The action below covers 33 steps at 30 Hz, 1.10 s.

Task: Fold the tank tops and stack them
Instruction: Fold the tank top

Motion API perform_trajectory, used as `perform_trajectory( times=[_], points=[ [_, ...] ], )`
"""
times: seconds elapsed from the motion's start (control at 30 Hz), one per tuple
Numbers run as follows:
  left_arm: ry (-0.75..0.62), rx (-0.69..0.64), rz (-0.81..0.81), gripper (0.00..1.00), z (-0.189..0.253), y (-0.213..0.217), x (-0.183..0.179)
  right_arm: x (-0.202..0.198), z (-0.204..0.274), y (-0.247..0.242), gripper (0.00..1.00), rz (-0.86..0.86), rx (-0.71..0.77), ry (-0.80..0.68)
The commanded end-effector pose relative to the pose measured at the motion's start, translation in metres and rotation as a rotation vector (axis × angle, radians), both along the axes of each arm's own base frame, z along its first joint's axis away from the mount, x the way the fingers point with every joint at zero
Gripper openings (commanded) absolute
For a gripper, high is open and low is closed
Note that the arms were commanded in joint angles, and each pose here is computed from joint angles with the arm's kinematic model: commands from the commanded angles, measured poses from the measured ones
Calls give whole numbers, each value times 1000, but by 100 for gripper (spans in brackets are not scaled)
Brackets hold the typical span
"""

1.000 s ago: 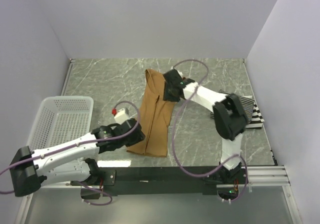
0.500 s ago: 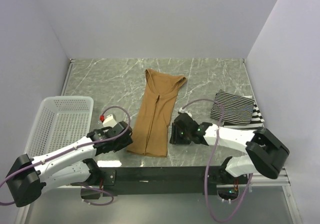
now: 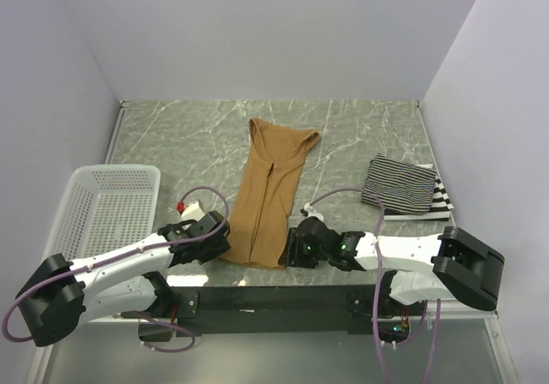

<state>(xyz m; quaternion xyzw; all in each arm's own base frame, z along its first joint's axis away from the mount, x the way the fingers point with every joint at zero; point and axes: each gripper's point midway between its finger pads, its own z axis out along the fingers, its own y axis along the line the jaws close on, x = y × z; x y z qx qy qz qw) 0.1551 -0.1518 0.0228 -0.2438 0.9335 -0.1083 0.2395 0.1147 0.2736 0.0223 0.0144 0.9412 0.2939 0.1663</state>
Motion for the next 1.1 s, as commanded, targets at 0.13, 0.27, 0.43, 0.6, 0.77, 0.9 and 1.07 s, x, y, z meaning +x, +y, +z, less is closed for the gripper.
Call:
perform_trajectory(
  times=[0.13,0.27,0.43,0.6,0.77,0.9,1.07],
  points=[
    [44,-43,-21,50,-11,-8,-8,-30,-29,-14,49,-23,-65,94],
    [60,-37,-33,45,-13,-7,-12,-37,-37,-23,47,-26,-103,121],
    [69,-40,-69,36,-16,-9,-15,-28,-36,-32,40,-62,-141,78],
    [93,-59,-106,27,-21,-16,-20,-20,-33,-37,37,-60,-203,35],
    [90,-68,-123,19,-18,-17,-21,-18,-33,-44,31,-46,-245,17],
    [93,-95,-144,11,-15,-23,-24,-15,-30,-55,21,-43,-290,-2],
    [99,-114,-174,7,-11,-34,-35,-13,-23,-71,12,-35,-345,-31]
  ],
)
